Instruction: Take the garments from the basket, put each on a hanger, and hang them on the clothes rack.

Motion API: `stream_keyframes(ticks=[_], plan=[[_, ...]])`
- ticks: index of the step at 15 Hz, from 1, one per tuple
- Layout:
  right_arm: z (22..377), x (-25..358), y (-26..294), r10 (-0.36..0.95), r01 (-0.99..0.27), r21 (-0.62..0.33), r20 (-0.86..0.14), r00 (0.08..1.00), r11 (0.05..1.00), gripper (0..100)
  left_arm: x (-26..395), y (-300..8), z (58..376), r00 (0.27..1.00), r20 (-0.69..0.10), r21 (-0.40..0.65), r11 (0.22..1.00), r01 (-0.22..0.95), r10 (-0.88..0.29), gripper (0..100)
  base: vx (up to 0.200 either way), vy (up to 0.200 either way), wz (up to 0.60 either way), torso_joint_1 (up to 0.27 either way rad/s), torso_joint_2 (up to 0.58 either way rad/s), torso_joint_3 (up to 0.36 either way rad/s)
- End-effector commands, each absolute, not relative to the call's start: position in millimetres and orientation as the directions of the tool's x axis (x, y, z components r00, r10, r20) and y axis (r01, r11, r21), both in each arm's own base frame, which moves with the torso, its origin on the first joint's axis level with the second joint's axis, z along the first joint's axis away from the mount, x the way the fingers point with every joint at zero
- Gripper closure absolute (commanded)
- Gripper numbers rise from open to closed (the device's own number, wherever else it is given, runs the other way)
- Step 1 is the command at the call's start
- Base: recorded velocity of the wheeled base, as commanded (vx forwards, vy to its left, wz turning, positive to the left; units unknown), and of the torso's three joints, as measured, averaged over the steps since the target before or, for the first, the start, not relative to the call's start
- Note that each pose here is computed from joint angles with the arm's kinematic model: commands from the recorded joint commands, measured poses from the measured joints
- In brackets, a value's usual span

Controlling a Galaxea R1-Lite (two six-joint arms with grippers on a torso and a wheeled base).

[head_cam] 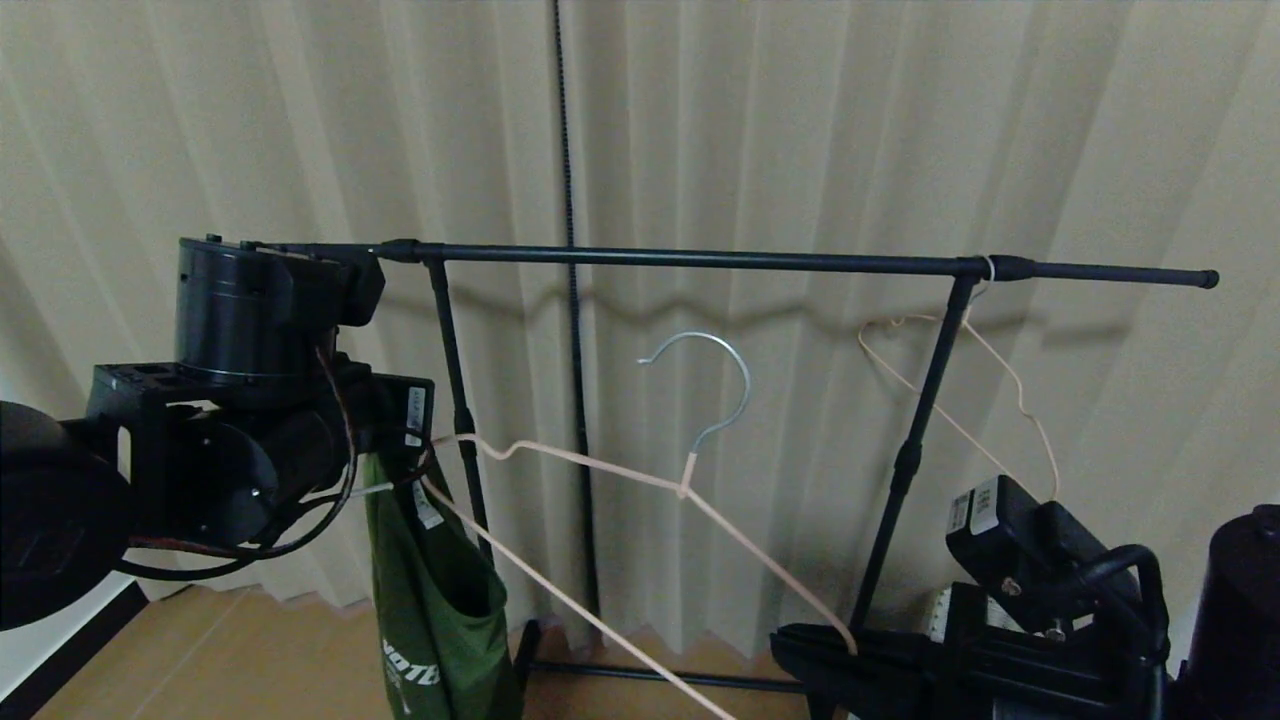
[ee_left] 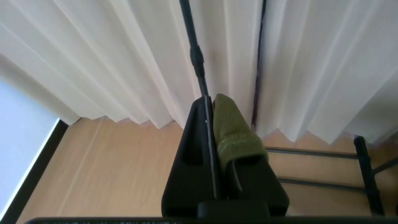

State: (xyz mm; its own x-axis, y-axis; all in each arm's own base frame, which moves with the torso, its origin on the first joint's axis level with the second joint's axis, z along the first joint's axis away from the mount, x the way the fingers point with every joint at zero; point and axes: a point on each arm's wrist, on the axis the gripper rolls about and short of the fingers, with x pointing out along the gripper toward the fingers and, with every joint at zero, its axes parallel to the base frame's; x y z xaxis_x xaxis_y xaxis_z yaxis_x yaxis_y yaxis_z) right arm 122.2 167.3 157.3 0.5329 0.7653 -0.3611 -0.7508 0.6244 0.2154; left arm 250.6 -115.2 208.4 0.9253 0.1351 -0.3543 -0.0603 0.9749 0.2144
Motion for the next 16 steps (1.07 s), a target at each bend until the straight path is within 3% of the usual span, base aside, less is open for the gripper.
stream_keyframes(ticks=[1, 16], plan=[[159, 121, 169, 0.772, -0.758, 0.216, -0.356, 0.526, 0.616, 100, 249, -116, 210, 0.928, -0.349, 0.211, 0.976, -0.057, 0.13, 100, 0.0, 0.0, 0.0, 0.0, 0.0, 0.0], [154, 169, 229, 0.707, -0.695, 0.182, -0.347, 0.616, 0.696, 100, 229, -124, 223, 0.947, -0.309, 0.154, 0.987, -0.045, 0.091, 100, 0.0, 0.0, 0.0, 0.0, 0.0, 0.0]])
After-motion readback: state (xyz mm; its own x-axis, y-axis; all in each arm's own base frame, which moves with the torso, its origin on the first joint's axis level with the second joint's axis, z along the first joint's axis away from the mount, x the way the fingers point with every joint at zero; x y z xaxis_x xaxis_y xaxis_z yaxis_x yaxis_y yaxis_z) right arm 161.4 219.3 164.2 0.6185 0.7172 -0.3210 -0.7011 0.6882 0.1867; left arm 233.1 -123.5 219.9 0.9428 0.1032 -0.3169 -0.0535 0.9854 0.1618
